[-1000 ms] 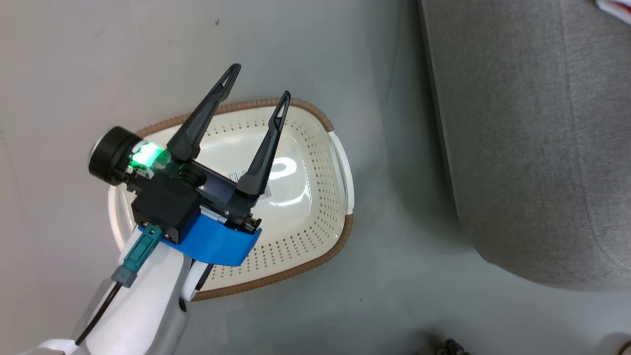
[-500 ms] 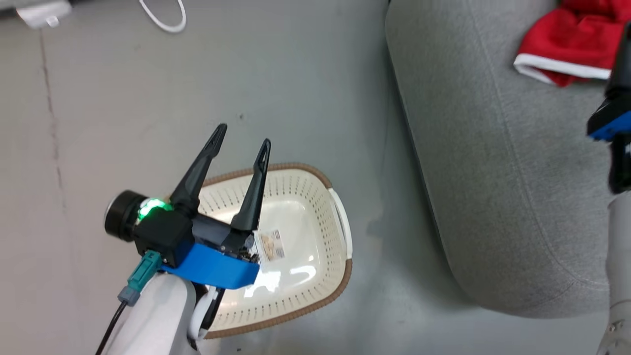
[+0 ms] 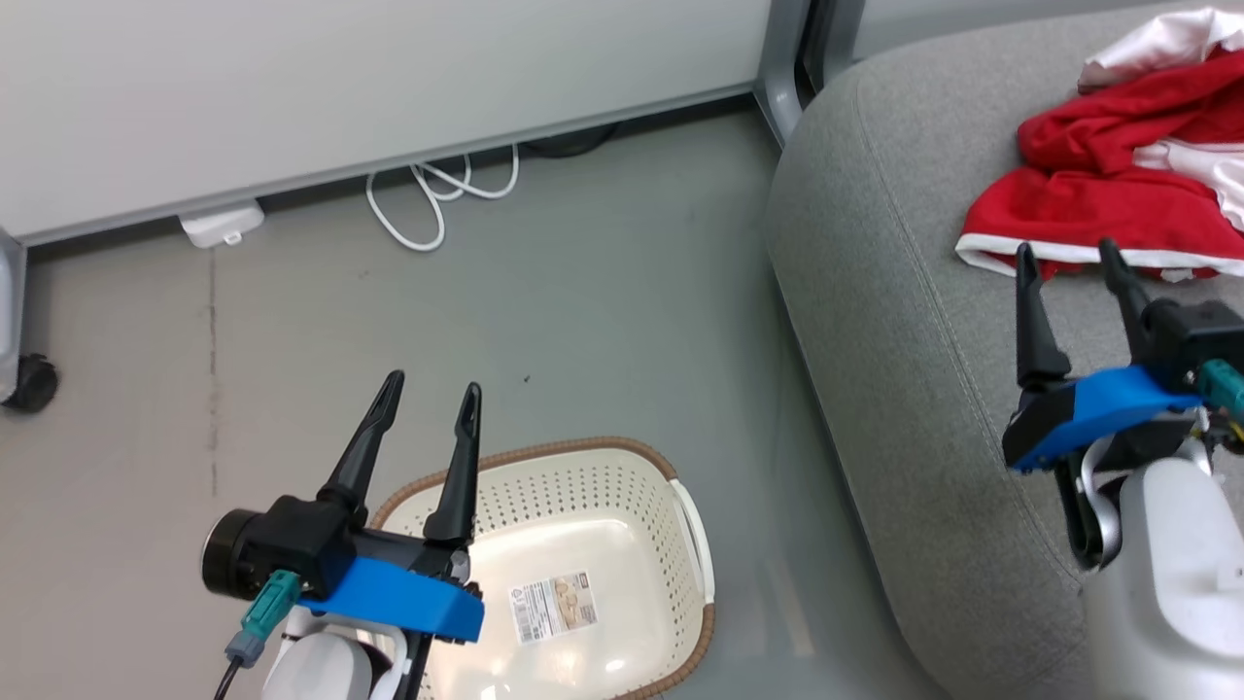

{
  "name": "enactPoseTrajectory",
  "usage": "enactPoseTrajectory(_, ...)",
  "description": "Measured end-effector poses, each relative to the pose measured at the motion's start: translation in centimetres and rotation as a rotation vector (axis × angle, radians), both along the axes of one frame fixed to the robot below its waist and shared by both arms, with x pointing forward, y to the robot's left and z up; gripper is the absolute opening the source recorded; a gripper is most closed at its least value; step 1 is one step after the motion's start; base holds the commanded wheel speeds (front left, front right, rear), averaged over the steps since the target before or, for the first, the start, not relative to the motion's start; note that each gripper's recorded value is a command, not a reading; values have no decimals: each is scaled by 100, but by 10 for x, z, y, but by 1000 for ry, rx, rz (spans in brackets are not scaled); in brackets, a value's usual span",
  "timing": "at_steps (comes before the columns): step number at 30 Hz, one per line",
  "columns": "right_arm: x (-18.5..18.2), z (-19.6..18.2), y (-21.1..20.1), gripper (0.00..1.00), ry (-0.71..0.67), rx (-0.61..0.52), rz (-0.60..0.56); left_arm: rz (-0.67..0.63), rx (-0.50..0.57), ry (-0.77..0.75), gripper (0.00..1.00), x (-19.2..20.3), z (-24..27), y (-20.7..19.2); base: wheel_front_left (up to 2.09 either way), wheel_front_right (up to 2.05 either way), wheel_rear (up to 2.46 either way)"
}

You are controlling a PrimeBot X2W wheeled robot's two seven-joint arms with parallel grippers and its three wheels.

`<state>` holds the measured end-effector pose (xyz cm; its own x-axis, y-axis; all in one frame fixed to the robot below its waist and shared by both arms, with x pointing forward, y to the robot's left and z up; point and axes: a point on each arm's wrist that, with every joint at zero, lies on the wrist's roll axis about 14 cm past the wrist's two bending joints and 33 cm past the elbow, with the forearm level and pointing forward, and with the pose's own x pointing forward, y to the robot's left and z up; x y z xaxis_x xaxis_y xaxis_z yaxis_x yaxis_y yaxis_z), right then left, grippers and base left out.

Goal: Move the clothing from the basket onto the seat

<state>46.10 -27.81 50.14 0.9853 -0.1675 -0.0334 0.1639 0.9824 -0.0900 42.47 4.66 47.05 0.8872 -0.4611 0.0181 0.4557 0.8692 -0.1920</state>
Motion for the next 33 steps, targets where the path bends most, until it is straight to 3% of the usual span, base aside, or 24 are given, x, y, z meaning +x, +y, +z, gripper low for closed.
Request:
enactPoseTrajectory(14,-44,5,52,100,-19,77,108,178,7,7,100,-29,7,54,0,0,0)
enactPoseTrajectory(19,-52,0,70,100,-13,160,149,239,19,24,100,-40,3,75,0,0,0)
enactPoseTrajectory(33,-65,-4,100,100,18,139,235,338,24,20,100,-61,6,107,0,0,0)
